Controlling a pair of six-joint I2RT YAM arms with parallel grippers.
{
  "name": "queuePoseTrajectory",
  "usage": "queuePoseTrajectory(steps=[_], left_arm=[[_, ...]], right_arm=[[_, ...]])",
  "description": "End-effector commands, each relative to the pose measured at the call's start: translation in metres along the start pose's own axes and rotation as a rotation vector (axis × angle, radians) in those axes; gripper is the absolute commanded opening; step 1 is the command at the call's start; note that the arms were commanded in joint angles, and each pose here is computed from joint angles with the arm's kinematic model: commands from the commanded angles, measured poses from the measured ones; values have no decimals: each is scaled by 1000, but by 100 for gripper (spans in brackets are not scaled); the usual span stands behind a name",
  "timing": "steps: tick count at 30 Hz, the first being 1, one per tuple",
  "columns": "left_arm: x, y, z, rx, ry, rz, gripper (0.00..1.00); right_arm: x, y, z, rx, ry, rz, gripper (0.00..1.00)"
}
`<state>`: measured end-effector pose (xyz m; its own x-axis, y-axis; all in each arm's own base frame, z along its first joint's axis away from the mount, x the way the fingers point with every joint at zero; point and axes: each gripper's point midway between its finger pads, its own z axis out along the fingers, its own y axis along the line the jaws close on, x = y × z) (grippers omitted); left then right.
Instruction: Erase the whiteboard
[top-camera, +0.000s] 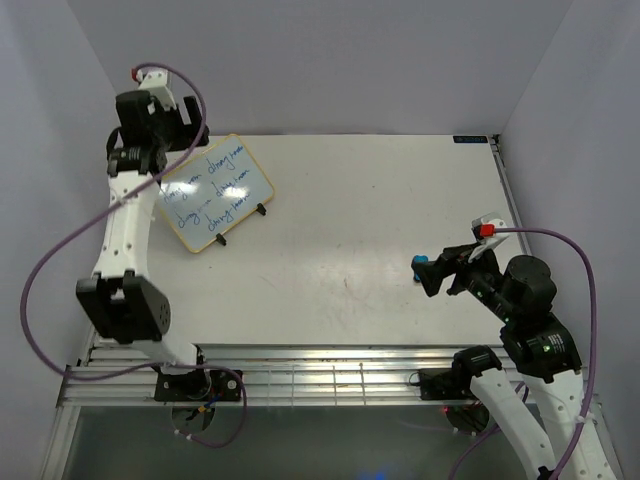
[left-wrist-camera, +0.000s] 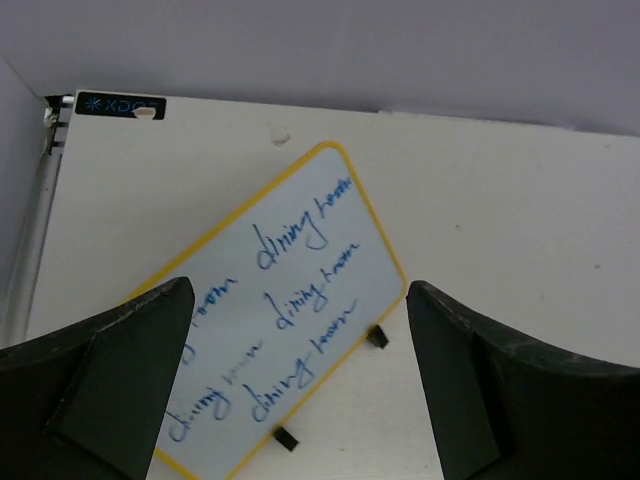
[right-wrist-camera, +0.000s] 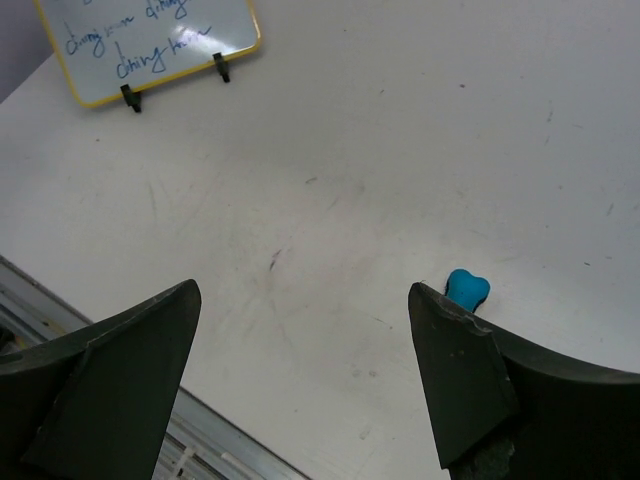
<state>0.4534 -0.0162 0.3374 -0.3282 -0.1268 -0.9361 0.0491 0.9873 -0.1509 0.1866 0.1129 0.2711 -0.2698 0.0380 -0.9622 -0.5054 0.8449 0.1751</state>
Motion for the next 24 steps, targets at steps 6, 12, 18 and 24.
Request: queuePoseTrajectory(steps=[6, 12, 18, 24], left_arm=[[-17, 66, 102, 275, 50, -28, 98], [35, 77, 120, 503, 110, -93, 98], [68, 80, 132, 563, 156, -98, 98], [94, 79, 149, 635, 206, -159, 96]], right_arm=[[-5, 49, -11, -272, -16, -26, 90], [0, 50, -11, -281, -44, -38, 90], [12, 57, -8, -325, -3, -38, 90], [13, 49, -3, -280, -23, -40, 90]])
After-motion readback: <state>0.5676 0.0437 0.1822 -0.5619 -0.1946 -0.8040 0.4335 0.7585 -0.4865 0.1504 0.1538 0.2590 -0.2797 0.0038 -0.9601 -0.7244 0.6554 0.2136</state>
